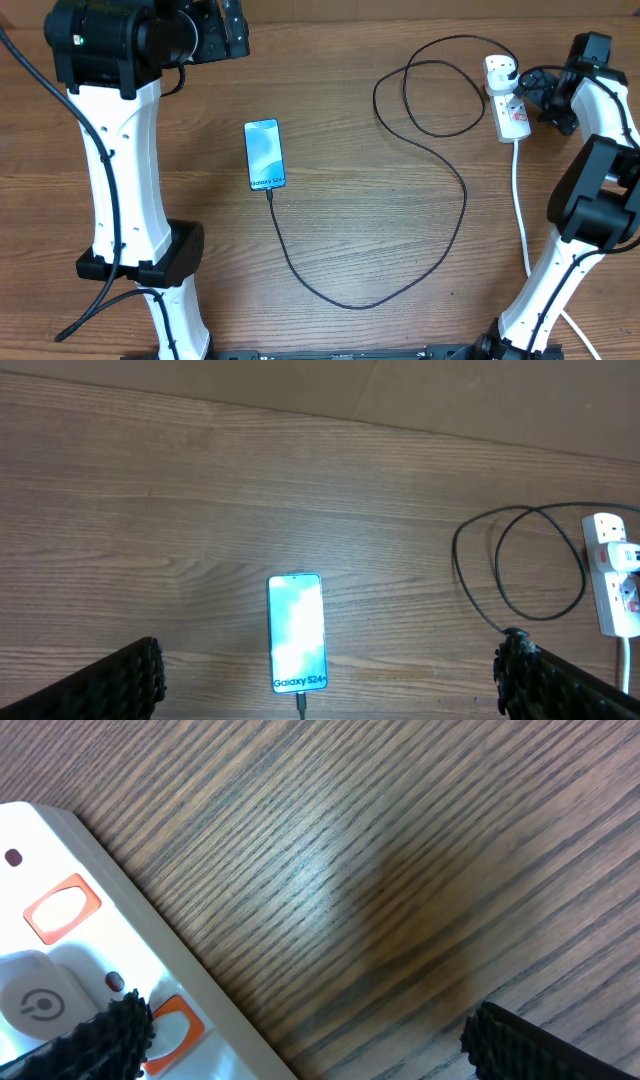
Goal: Plug charger to phone and switch on socket
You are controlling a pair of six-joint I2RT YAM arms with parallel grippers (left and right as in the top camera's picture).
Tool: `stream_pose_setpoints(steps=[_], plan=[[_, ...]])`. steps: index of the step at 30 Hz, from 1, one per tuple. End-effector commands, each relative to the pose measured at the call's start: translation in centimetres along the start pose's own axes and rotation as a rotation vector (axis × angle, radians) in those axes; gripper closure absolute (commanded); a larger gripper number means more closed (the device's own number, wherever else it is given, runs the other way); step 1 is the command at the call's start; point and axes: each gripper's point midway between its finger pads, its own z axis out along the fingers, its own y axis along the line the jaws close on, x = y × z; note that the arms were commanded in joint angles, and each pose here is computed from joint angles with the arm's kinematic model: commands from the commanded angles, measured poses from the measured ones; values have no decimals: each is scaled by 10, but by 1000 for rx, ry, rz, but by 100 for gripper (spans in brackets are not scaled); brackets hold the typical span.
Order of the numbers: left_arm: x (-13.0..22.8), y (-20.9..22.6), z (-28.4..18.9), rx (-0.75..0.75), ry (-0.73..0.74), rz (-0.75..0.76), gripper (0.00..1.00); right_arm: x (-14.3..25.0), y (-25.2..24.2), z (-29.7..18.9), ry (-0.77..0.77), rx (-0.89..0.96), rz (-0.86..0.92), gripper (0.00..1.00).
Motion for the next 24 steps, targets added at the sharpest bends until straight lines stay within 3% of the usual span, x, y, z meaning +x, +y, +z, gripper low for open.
stream_pose_setpoints(steps=[1,24], plan=[[1,0,3,0,7,16,0,15,24,8,36,-43,-43,0],[1,0,3,-1,7,16,0,54,48,14,113,-41,-130,0]])
